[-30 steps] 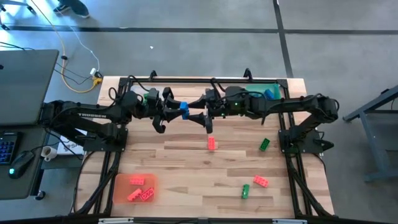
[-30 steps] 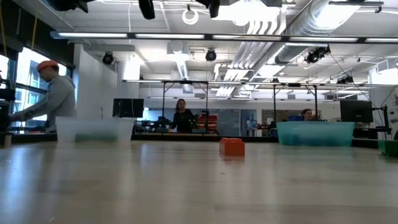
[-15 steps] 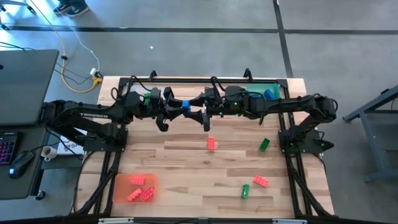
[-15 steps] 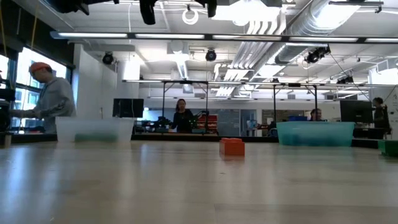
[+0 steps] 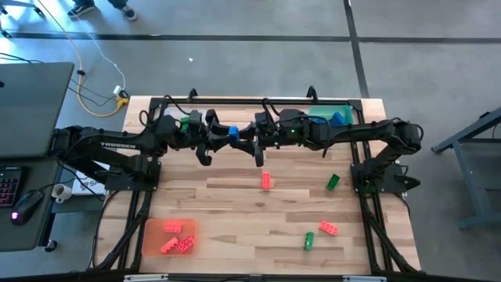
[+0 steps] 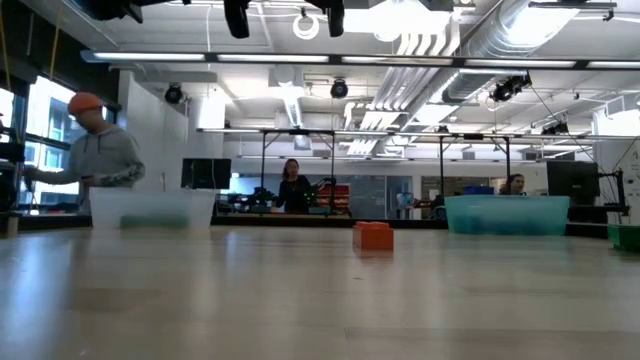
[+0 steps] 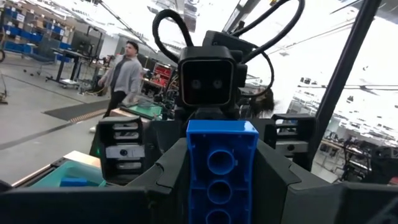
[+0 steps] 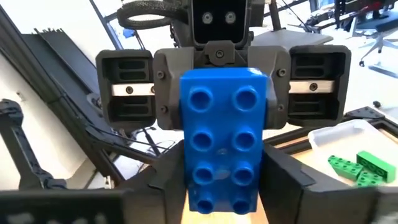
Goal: Sort & place blocks by color
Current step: Put the blue game piece into the blue bin
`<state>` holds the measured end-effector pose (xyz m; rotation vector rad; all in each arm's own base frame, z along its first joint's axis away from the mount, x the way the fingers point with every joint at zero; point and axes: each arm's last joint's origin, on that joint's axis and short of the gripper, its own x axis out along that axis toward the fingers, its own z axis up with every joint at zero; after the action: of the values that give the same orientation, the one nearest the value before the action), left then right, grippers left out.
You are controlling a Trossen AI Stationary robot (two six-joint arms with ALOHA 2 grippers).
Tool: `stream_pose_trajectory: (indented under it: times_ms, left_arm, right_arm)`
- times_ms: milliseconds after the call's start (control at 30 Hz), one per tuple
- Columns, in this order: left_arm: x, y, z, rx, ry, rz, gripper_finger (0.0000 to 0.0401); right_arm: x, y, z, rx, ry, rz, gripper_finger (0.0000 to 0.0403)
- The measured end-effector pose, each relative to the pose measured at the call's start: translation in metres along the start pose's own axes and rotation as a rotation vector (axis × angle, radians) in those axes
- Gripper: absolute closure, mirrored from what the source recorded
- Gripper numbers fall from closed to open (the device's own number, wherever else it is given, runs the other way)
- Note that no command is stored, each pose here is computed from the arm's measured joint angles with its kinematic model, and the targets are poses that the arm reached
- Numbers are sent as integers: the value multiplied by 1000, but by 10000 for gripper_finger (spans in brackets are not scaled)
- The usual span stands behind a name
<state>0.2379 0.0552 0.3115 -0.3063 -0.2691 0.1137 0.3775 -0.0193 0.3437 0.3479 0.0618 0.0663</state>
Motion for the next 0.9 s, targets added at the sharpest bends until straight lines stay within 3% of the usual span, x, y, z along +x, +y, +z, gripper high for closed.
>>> stream_pose_trajectory:
  times_ms: [100,567,900]
  left_arm:
    - [0,0,0,-5,-1,4,297]
    - [0,0,-1,-22,6,4,265]
    - [0,0,-1,6,5,2,189]
  right_arm:
    - [0,0,0,11,0,-5,288]
    - [0,0,-1,42,5,-22,288]
    - [0,-3,-7,53,49,-75,288]
